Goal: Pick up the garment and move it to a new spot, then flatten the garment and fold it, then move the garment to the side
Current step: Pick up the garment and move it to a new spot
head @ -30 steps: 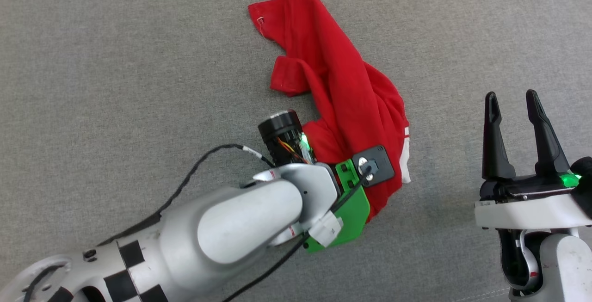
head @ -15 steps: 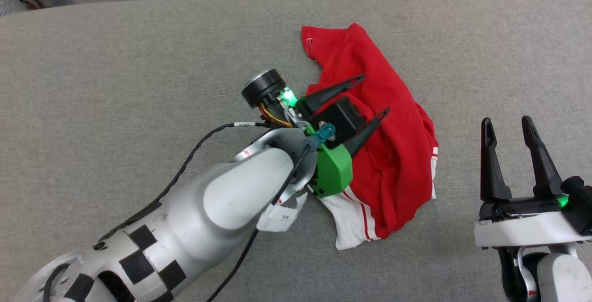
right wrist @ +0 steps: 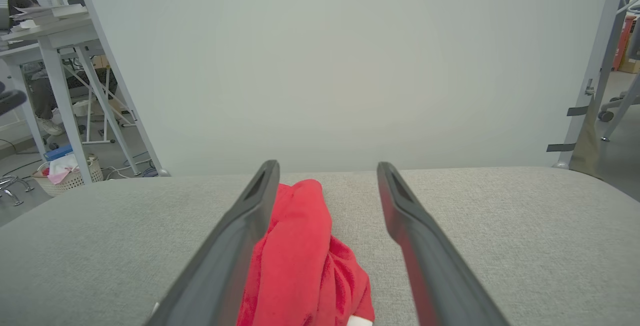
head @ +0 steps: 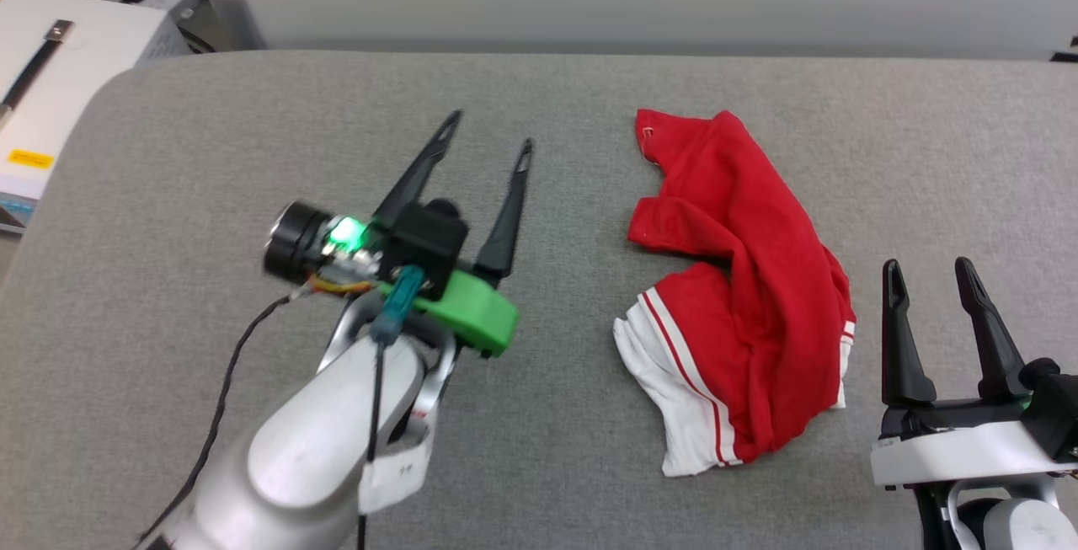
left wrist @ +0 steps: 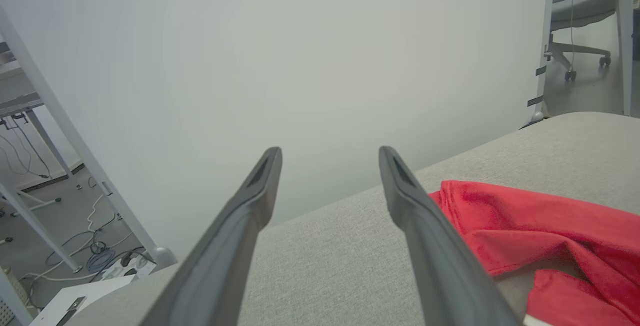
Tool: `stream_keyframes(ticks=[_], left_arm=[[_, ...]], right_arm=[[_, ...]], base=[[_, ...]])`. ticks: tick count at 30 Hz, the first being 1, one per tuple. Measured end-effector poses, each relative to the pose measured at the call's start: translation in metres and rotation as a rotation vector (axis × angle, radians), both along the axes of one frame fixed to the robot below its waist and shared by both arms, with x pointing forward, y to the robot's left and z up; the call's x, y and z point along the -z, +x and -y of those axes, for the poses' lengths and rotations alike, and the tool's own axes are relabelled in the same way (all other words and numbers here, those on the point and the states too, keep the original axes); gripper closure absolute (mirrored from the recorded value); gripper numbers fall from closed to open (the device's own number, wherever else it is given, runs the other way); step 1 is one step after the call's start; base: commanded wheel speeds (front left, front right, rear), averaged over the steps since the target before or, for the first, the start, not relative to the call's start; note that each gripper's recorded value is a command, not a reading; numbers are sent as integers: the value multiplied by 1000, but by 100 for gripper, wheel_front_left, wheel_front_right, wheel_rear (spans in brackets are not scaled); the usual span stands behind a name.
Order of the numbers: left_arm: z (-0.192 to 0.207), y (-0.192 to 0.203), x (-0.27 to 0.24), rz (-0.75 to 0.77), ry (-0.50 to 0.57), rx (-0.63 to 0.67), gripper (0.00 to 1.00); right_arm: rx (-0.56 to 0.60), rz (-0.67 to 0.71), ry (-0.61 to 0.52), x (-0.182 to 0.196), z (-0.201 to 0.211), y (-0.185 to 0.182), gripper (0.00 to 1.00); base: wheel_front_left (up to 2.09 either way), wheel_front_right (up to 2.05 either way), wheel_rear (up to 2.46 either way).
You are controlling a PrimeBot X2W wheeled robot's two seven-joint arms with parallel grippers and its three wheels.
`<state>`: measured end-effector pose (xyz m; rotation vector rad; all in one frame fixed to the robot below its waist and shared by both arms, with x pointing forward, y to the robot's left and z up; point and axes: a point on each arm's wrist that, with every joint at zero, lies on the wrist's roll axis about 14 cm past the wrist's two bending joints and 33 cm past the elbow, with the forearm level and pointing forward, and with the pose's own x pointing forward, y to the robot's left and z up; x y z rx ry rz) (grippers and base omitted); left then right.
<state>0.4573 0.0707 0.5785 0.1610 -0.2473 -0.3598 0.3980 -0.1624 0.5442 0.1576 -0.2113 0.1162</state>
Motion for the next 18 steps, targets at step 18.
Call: stream_keyframes(ticks=[18], left_arm=[[-121, -94, 35, -62, -126, -398, 0]], right_arm=[[-25, 41, -39, -16, -9, -27, 0]], base=[[0, 0, 0]])
